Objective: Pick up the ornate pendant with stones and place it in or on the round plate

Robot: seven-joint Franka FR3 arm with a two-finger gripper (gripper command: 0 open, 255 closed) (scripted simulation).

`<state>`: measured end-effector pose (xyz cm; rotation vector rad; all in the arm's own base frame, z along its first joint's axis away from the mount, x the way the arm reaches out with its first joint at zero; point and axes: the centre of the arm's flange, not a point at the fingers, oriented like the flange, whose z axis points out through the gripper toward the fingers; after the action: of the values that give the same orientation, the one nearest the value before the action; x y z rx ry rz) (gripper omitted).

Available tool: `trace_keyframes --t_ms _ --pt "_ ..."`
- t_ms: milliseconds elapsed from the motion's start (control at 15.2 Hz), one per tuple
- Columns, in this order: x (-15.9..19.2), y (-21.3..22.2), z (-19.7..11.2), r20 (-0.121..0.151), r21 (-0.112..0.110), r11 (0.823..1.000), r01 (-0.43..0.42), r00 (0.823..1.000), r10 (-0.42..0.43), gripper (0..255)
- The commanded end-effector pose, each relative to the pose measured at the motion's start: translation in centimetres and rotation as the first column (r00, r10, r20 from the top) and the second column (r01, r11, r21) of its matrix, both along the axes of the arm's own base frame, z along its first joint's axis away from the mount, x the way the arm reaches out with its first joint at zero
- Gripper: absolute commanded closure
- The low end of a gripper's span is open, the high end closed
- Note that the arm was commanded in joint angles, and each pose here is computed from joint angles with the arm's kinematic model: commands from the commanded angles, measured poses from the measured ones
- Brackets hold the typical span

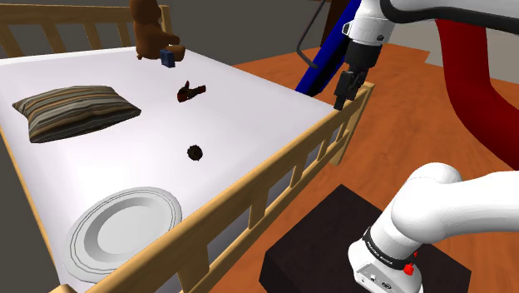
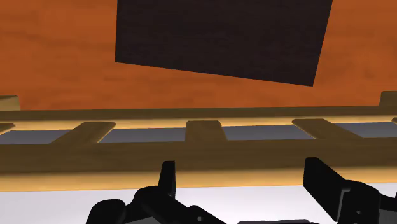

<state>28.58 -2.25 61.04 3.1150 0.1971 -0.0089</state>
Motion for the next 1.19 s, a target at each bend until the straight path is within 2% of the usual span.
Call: trace_keyframes --t_ms 0,1122 --pt "0.0 0.0 0.0 0.000 0.000 1.000 0.000 1.000 0.000 0" --pt "11.1 14.5 -11.0 0.127 0.016 1.000 0.024 0.992 -0.026 0"
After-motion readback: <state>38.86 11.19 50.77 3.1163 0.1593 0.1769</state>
